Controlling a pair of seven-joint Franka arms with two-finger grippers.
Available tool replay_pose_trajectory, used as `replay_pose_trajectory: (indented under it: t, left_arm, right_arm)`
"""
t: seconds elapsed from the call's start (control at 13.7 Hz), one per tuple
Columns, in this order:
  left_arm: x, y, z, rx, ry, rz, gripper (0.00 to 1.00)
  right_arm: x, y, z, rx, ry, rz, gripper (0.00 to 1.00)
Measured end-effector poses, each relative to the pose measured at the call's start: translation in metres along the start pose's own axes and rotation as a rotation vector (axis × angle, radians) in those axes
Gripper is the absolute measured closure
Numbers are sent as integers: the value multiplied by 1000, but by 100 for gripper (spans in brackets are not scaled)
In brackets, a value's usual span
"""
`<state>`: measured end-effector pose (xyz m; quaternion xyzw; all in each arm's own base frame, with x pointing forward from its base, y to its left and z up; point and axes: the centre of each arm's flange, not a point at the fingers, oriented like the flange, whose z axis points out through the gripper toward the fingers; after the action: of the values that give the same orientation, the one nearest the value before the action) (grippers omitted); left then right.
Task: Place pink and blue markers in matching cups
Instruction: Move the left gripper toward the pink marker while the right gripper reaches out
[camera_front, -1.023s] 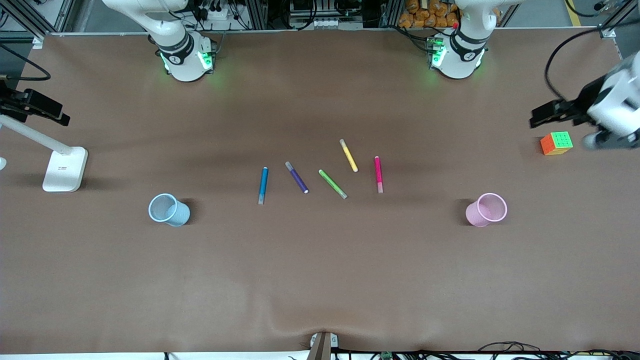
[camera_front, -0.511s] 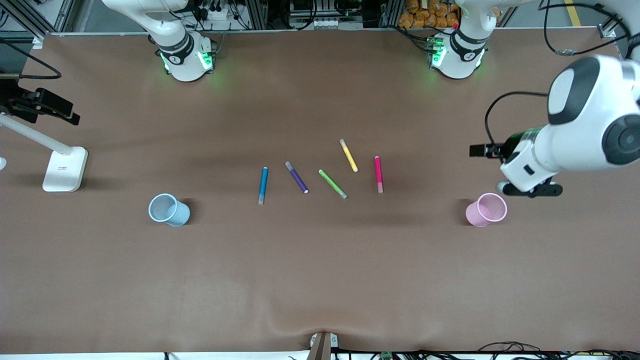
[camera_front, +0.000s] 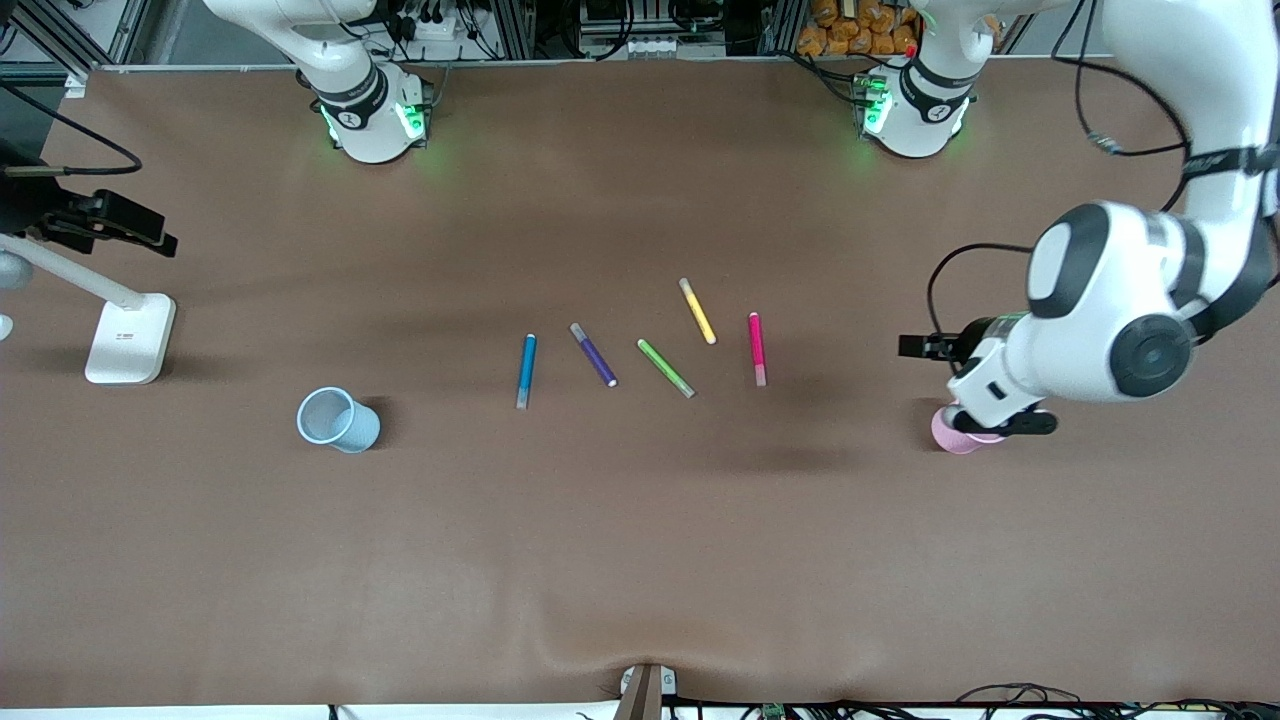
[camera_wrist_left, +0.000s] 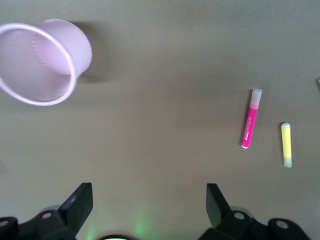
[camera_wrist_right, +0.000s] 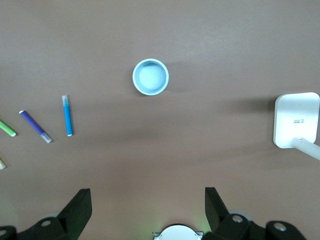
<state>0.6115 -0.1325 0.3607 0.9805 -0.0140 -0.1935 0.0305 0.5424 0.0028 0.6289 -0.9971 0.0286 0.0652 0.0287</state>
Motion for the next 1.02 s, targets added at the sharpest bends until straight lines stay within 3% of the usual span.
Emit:
replay_pose_trajectory:
  t: [0.58, 0.88, 1.02]
  left_arm:
    - [25, 137, 122, 23, 13, -154, 0]
    - [31, 169, 175, 16, -2, -188, 3]
    - [32, 174, 190, 16, -11, -188, 18]
  right_arm:
    - [7, -71, 23, 11, -27, -122, 0]
    - [26, -136, 65, -5, -40, -160, 0]
    - [34, -164, 91, -16, -55, -179, 0]
